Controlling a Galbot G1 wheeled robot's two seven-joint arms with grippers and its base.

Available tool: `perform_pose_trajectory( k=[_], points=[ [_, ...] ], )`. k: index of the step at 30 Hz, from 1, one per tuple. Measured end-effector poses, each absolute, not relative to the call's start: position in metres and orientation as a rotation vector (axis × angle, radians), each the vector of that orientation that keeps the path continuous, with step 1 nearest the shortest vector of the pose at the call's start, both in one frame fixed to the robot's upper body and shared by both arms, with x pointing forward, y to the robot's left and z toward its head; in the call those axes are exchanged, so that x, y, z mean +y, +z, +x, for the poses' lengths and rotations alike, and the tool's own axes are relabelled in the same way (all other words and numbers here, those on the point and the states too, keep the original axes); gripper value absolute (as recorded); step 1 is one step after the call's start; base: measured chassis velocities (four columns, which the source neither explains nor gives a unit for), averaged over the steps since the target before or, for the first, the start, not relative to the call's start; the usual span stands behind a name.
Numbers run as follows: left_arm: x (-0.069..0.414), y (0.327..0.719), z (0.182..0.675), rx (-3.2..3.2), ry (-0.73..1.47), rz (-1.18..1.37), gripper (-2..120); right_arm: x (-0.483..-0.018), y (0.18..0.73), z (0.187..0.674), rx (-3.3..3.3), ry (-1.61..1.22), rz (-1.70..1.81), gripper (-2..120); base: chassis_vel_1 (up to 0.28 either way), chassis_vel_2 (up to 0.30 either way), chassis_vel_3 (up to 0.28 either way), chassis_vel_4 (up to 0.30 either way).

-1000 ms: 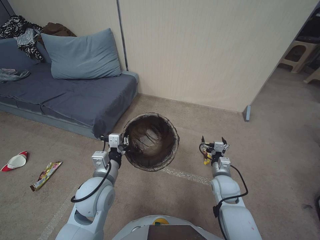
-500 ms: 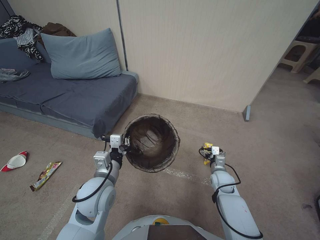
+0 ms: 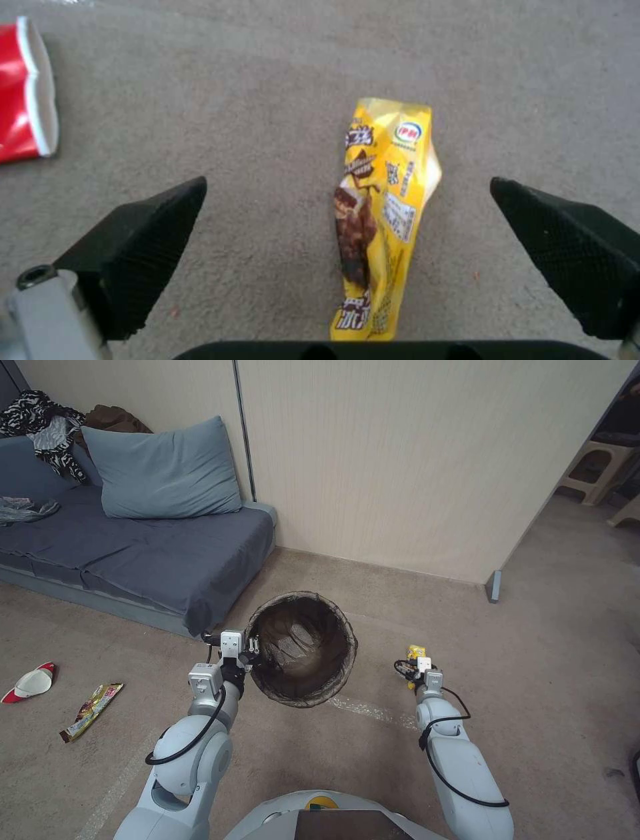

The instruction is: Pick up the trash bin, then pick up the garbage from the floor and place it into the trash bin.

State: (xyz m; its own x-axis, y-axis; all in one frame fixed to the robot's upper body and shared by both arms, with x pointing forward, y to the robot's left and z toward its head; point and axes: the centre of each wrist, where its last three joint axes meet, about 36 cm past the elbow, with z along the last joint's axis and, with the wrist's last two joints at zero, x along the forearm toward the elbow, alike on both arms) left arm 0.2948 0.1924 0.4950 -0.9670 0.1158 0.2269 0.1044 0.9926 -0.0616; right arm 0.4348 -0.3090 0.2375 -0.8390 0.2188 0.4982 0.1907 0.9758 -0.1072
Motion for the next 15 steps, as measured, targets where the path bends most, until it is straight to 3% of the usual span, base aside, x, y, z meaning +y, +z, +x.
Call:
perform_pose_trajectory(
  k=[15],
  points=[
    [0.193, 0.496, 0.292, -2.903, 0.069, -0.157, 0, -0.313, 0.193, 0.444, -2.504, 0.041, -0.311, 99, 0.000, 0.000, 0.000, 0.000]
  ],
)
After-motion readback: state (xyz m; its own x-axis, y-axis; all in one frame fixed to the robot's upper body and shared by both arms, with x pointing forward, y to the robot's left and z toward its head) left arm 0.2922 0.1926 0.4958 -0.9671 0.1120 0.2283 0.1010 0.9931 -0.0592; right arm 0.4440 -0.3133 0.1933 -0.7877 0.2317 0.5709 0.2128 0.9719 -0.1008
